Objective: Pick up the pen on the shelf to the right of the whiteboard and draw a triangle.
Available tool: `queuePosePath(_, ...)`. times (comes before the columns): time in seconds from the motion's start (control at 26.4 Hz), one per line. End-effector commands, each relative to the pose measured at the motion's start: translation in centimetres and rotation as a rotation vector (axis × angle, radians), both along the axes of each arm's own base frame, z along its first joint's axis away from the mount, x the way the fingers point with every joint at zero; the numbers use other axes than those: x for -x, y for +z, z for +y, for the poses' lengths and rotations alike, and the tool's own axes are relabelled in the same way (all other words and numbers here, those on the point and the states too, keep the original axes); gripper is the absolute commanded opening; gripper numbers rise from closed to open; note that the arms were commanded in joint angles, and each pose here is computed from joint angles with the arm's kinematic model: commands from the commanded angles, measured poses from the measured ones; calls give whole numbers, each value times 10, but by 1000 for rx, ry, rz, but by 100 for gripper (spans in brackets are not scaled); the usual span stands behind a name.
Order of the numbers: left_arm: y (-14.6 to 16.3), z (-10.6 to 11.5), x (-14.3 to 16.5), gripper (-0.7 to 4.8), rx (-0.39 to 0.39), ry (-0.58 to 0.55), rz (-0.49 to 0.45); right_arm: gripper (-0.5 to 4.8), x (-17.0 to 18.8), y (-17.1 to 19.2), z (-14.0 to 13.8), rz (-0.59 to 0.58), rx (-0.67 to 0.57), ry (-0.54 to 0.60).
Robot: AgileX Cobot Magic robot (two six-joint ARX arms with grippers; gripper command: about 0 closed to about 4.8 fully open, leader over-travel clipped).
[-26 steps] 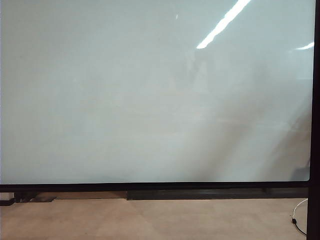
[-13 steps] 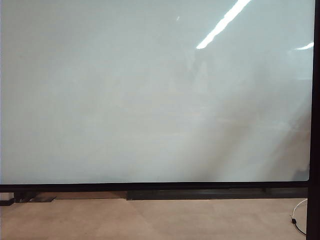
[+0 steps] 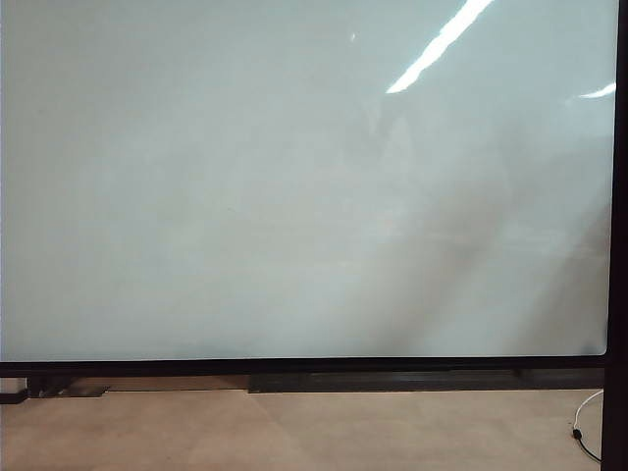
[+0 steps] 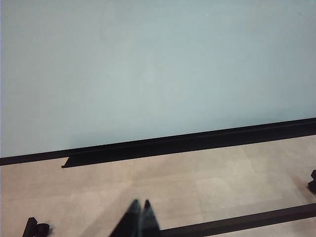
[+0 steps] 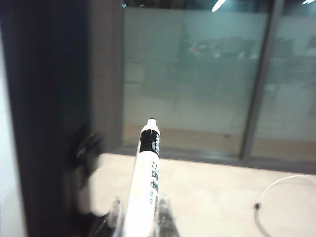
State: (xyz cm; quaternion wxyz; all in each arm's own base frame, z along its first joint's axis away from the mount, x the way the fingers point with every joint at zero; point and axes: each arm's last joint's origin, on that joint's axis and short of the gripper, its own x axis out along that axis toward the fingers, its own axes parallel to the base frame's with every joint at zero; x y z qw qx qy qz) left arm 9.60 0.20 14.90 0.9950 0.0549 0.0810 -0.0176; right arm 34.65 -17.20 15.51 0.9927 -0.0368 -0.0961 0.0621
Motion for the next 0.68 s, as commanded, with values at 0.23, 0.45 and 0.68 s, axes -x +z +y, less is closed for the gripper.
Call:
queuePosePath(0.23,0,0,0,-5,0,-1,6,-4,87,65,18,-149,51,-317)
queuePosePath(0.45,0,0,0,-5,0,-1,6,-5,150,105,88,-185,-70,-153)
queuePosePath(0.68,0,0,0,-5,0,-1,6,-5,148,122,160,-203,-281,243)
